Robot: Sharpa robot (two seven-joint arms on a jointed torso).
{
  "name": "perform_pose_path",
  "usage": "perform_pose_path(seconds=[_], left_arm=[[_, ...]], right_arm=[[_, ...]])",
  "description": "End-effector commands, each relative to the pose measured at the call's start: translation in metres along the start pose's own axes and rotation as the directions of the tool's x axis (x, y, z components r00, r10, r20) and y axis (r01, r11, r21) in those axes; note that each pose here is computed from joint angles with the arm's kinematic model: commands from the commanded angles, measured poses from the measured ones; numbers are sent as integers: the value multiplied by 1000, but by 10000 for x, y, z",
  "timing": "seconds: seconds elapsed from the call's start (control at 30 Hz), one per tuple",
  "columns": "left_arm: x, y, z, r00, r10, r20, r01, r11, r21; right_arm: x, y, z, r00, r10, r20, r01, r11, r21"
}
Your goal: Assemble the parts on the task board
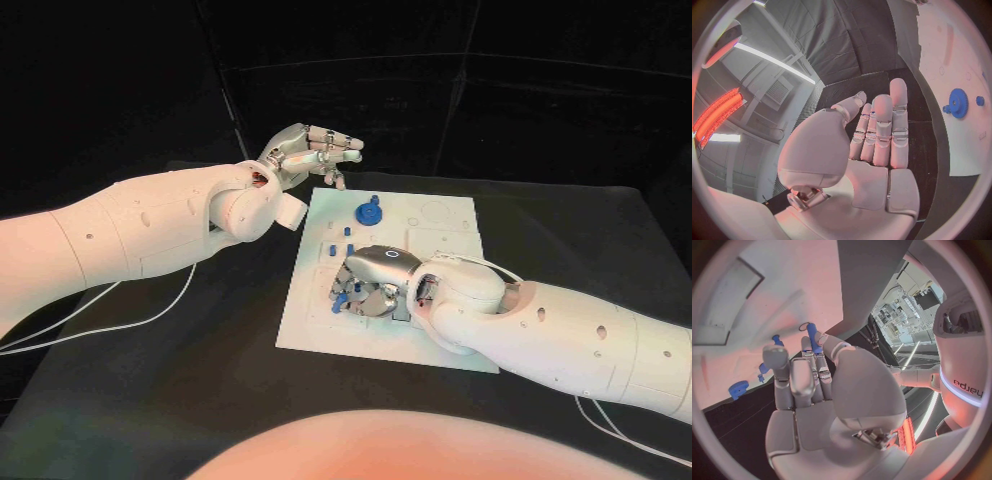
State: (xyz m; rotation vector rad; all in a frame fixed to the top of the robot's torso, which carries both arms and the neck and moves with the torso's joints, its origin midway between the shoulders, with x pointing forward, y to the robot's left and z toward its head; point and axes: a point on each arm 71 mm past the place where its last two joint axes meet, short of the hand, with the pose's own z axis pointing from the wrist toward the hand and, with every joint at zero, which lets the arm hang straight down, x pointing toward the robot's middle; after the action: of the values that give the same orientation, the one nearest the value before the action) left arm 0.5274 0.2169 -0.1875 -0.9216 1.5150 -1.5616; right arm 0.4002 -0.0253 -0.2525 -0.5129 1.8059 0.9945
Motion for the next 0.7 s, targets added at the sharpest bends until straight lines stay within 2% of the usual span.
perform_pose_path(seconds=[0.03,0.47,0.57,0.7], left_arm=[[5,-19,10,1000,-3,0,3,1000,13],[9,-18,15,1000,-4,-1,4,1000,14],[10,-18,16,1000,-4,-1,4,1000,14],[12,-17,17,1000,-4,-2,4,1000,14]], right_arm=[[-1,-17,6,999,-52,-5,52,998,23],[-38,-34,14,997,-64,51,62,997,46],[-26,-31,21,997,-65,35,64,997,49],[17,-18,40,997,-74,-24,75,996,50]])
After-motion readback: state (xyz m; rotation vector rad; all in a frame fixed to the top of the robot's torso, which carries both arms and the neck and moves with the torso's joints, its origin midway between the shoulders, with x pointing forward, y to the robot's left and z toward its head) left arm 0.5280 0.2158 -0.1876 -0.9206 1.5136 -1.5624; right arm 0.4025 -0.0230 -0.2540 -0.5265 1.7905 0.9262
